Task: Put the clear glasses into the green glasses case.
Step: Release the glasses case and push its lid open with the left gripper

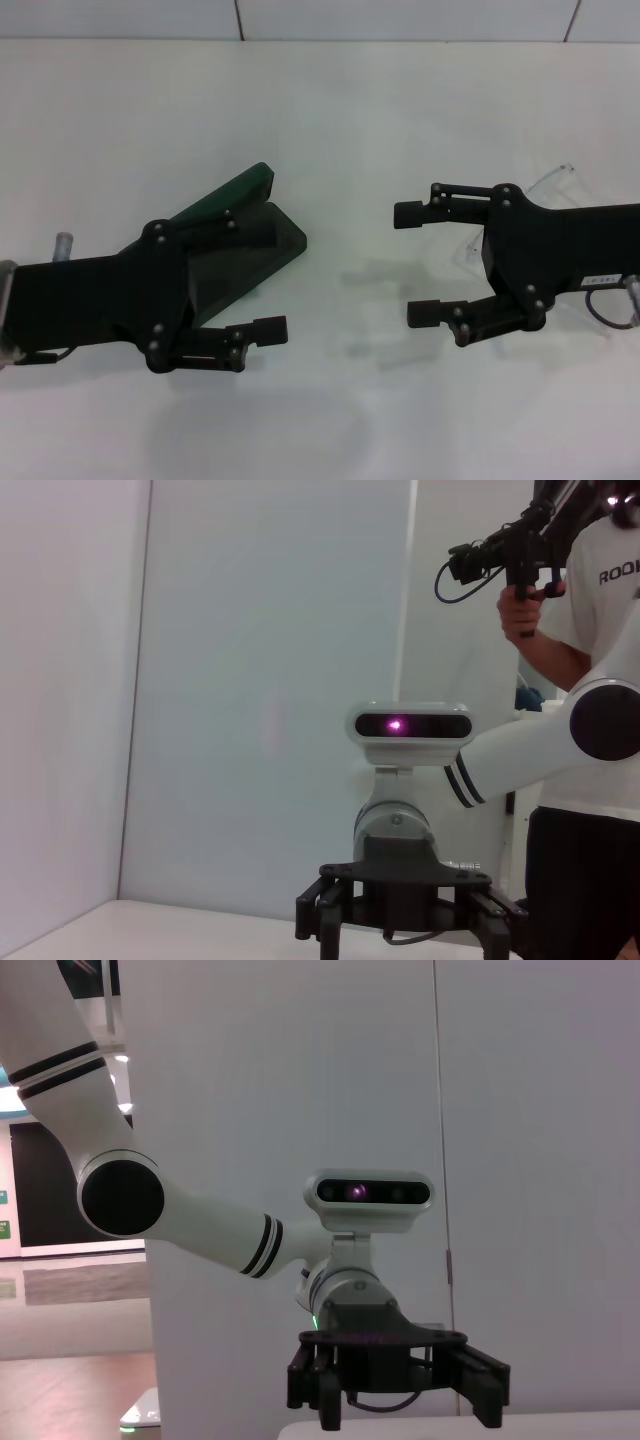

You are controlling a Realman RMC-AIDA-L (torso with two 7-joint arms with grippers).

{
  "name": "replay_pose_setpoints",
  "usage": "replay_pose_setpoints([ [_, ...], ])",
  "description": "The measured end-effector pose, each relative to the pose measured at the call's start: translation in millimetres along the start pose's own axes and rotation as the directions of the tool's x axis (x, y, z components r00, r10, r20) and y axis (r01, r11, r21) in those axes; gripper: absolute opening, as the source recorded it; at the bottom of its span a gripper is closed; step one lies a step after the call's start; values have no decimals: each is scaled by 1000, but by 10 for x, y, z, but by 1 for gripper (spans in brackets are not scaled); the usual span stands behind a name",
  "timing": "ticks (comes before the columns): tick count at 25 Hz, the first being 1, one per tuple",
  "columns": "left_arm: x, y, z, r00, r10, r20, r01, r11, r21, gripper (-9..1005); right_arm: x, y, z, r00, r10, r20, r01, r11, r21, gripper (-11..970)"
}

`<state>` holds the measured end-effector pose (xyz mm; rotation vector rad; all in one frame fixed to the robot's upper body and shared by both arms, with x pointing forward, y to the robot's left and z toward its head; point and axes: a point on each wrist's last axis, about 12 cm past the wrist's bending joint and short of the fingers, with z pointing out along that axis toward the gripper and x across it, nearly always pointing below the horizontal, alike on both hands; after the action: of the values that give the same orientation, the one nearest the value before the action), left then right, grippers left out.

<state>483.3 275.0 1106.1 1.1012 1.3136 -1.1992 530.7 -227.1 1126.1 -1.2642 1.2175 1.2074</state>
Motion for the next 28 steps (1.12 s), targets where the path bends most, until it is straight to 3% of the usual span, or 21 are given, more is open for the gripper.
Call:
replay_pose_setpoints([
  [17, -17, -2, -6, 1000, 12, 25, -11, 1000, -25, 877, 32, 39, -93, 1000, 7, 12, -7, 999, 48, 874],
  [20, -123, 31, -52, 997, 56, 59, -49, 992, -117, 877, 59, 6, -166, 1000, 2, -19, 1, 994, 111, 873],
  [23, -292, 66, -130, 997, 79, -5, -78, 966, -245, 876, 79, -14, -264, 998, -9, -63, 21, 982, 186, 873],
  [28, -628, 230, -127, 992, -79, -97, 33, 912, -408, 875, 22, 16, -504, 992, -11, -123, 48, 953, 299, 872],
])
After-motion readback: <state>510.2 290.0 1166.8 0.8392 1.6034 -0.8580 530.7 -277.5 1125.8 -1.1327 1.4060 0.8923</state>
